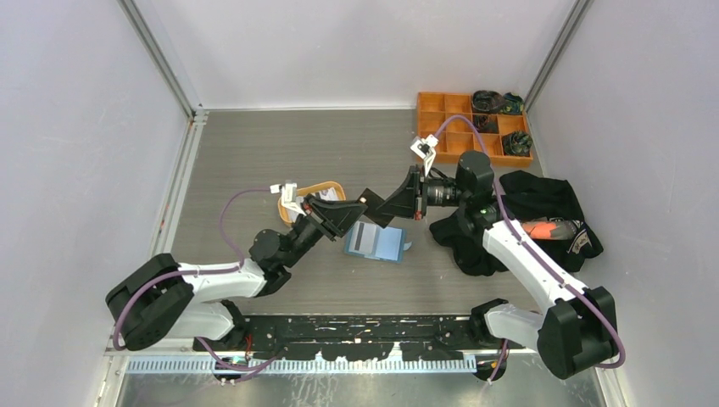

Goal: Put the credit cards into the card holder
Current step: Pick up the credit card from the storage box.

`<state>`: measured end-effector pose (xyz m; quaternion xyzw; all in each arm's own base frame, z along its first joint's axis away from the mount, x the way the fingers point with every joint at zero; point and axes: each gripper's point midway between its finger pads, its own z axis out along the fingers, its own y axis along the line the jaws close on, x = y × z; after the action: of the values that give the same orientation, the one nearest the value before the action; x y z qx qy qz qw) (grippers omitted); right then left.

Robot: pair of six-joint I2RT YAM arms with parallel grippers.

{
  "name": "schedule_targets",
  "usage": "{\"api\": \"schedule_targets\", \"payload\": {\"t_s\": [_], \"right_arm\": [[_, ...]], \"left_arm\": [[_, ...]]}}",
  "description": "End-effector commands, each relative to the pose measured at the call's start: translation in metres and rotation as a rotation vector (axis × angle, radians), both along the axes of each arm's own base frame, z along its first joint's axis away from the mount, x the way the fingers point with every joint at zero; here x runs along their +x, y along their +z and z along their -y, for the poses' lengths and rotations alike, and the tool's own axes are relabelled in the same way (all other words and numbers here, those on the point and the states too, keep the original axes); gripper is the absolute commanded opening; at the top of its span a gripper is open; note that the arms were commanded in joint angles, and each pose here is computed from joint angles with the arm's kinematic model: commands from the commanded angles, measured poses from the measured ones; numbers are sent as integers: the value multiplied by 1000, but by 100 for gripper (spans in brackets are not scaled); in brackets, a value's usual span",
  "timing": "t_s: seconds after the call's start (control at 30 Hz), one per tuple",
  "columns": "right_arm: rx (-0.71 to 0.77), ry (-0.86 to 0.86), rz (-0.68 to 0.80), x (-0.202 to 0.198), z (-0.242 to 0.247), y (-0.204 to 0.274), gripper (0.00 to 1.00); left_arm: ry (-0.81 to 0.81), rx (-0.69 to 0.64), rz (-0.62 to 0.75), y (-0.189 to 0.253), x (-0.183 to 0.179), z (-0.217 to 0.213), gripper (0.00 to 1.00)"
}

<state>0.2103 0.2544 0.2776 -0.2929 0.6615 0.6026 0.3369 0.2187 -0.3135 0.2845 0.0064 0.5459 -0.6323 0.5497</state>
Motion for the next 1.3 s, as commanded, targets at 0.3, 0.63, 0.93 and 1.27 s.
{"api": "schedule_targets", "payload": {"t_s": [0.3, 0.63, 0.93, 1.27], "right_arm": [[-83, 115, 152, -17, 2, -4, 45], [-201, 160, 180, -20, 7, -39, 60], [-222, 218, 185, -31, -2, -54, 66], [-277, 243, 186, -34, -13, -73, 64]], "left_arm": [[-69, 67, 89, 16, 1, -19, 0], [-275, 498, 59, -23, -27, -32, 0], [-417, 567, 75, -31, -36, -20, 0], [-554, 597, 82, -40, -46, 6, 0]]}}
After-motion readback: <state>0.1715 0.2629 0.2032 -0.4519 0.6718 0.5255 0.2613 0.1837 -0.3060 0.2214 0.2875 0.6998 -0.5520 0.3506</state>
